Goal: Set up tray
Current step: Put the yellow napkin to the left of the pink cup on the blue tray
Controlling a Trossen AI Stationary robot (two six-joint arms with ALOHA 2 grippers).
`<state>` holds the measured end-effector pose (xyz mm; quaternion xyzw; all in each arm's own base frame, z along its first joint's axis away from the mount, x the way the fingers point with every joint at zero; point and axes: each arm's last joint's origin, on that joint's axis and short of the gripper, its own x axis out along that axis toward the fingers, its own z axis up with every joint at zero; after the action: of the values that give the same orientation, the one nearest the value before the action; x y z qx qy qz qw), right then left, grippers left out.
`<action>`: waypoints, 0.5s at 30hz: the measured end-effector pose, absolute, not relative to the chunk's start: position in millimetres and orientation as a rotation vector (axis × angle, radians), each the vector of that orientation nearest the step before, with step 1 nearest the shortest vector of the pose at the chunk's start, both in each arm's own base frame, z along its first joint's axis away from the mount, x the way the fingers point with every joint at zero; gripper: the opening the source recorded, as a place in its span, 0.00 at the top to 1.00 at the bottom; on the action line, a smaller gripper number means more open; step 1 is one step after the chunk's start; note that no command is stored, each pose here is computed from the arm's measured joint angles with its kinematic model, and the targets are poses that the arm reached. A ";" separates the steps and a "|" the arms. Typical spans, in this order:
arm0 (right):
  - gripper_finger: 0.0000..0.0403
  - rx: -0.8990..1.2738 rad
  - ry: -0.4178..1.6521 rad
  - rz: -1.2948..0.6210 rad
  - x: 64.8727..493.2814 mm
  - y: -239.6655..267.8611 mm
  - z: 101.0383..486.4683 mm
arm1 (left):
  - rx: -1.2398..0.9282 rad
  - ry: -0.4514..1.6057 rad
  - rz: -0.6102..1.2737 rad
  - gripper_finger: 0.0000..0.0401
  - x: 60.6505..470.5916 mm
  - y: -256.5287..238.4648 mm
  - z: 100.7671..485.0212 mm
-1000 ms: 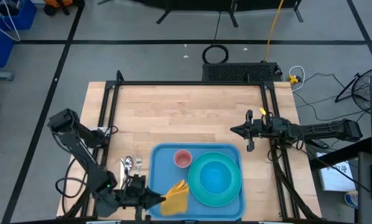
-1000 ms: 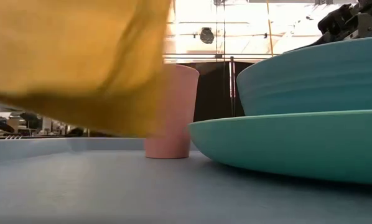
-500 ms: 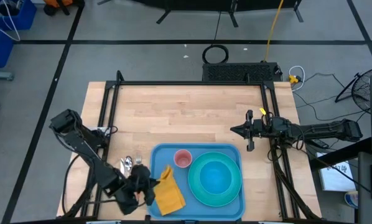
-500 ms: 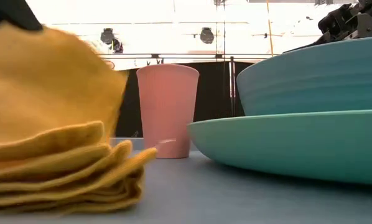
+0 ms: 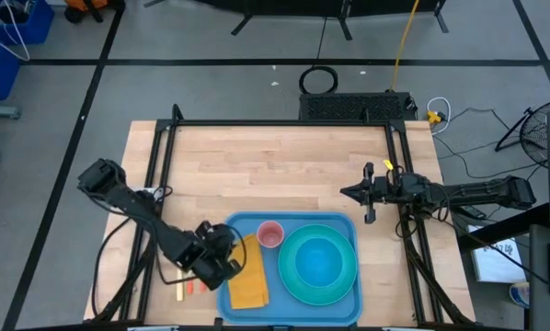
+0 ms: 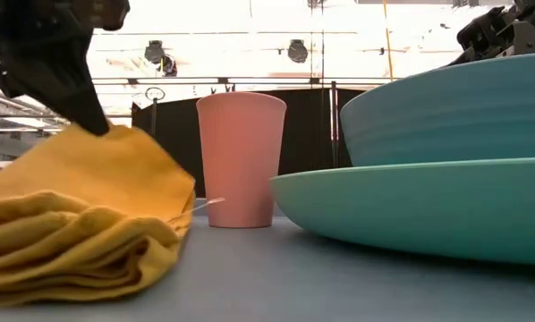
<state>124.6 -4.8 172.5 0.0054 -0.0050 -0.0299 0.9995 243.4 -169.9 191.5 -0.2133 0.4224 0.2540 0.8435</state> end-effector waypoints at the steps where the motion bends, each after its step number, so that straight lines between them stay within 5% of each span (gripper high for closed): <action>1: 1.00 0.011 -0.006 -0.060 124.6 -4.8 172.1 | -0.450 0.902 0.547 0.99 244.3 -167.0 191.2; 15: 1.00 0.014 0.021 -0.061 124.6 -4.8 169.4 | -0.366 0.933 0.553 0.91 256.0 -147.3 190.8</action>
<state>124.6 -4.8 169.4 0.0070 0.0107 -0.0304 0.9995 256.0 -147.3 190.8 -0.1733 0.4415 0.2618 0.8405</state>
